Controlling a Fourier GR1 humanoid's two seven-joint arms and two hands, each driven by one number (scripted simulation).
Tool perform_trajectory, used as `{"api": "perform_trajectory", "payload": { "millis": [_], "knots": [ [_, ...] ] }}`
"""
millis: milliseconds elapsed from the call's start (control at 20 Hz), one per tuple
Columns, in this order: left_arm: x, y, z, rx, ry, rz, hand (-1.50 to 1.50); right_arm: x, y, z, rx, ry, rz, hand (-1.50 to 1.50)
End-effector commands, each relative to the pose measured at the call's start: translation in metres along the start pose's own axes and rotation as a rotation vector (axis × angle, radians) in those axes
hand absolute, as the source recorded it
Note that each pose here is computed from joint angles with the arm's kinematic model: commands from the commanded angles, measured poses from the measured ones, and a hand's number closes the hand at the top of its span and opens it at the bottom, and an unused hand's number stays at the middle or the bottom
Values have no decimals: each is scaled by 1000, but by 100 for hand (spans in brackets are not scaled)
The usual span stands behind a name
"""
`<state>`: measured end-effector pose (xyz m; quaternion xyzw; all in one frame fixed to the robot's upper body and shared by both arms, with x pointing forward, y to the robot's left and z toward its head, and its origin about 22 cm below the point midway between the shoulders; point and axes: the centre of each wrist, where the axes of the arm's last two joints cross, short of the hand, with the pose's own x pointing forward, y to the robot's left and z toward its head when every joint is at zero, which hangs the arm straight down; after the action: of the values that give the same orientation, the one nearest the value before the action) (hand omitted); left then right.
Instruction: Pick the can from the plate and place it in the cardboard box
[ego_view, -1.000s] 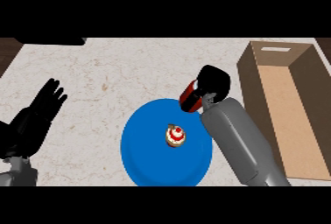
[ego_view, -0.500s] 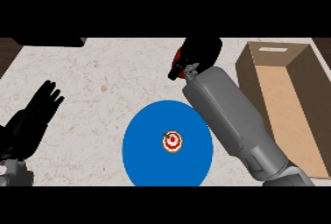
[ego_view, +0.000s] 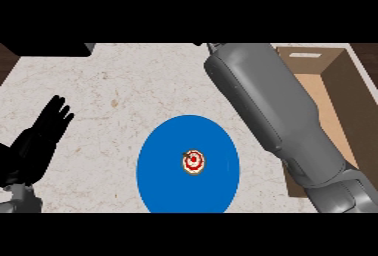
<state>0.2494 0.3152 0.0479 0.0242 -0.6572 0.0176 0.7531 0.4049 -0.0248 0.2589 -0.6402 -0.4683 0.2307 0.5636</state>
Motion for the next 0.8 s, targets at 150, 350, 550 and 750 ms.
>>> {"api": "perform_trajectory", "payload": {
  "millis": [150,350,550,750],
  "knots": [
    [-4,-1,5,18,9,7,0,-11,-30,-23,-111,285,1,150],
    [-6,14,15,28,7,13,0,-38,-33,-46,-87,307,47,150],
    [0,2,13,21,-7,1,0,-53,-18,-50,-68,301,93,150],
    [19,26,5,15,-3,9,0,-89,-4,-57,-78,284,83,150]
  ]
}}
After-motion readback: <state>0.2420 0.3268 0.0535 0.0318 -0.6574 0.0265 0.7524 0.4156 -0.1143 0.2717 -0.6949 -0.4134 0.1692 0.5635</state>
